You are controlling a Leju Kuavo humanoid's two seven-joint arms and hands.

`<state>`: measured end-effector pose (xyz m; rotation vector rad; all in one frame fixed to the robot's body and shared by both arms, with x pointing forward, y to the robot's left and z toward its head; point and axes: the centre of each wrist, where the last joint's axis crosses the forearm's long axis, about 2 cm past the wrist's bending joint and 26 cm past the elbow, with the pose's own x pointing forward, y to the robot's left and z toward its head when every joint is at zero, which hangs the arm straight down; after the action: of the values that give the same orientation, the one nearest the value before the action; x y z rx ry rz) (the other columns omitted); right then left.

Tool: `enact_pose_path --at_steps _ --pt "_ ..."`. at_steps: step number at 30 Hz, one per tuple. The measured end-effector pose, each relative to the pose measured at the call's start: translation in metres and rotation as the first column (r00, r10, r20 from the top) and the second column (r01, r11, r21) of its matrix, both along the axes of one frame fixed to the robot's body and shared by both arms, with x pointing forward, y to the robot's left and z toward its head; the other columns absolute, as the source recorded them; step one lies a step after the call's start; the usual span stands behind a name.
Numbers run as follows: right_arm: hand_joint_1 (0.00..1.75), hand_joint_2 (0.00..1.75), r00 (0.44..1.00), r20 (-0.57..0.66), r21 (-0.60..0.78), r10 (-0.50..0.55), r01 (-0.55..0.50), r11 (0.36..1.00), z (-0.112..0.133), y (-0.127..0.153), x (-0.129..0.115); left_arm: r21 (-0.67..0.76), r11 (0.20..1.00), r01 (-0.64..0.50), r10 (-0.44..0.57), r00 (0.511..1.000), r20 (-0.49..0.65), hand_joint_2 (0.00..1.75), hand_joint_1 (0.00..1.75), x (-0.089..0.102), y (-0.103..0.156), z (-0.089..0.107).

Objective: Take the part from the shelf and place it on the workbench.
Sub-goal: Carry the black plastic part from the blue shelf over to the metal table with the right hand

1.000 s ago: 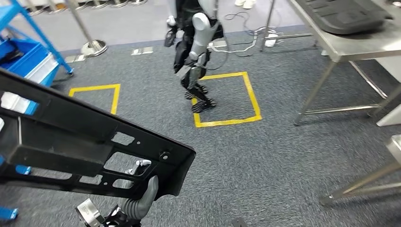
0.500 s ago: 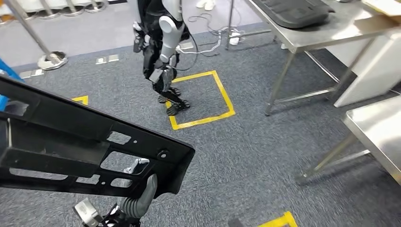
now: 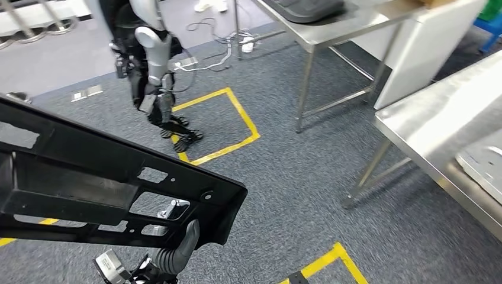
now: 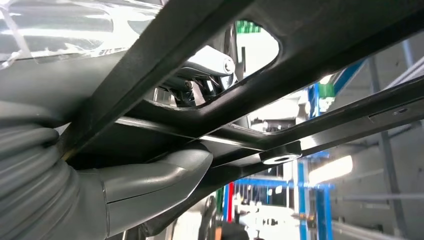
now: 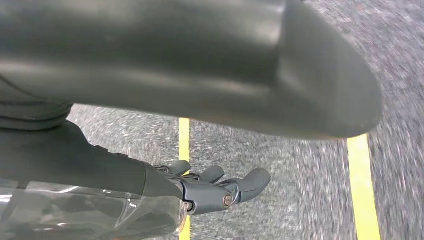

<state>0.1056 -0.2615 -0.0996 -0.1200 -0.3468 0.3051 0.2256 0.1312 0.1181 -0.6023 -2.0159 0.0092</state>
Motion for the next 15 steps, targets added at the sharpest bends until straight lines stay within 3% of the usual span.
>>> enact_pose_path --at_steps 15 --pt "0.0 0.0 0.998 -0.009 0.008 -0.06 0.061 0.998 -0.005 -0.009 -0.02 -0.023 1.0 0.02 -0.02 1.0 -0.008 1.75 1.75 0.002 -0.009 -0.001"
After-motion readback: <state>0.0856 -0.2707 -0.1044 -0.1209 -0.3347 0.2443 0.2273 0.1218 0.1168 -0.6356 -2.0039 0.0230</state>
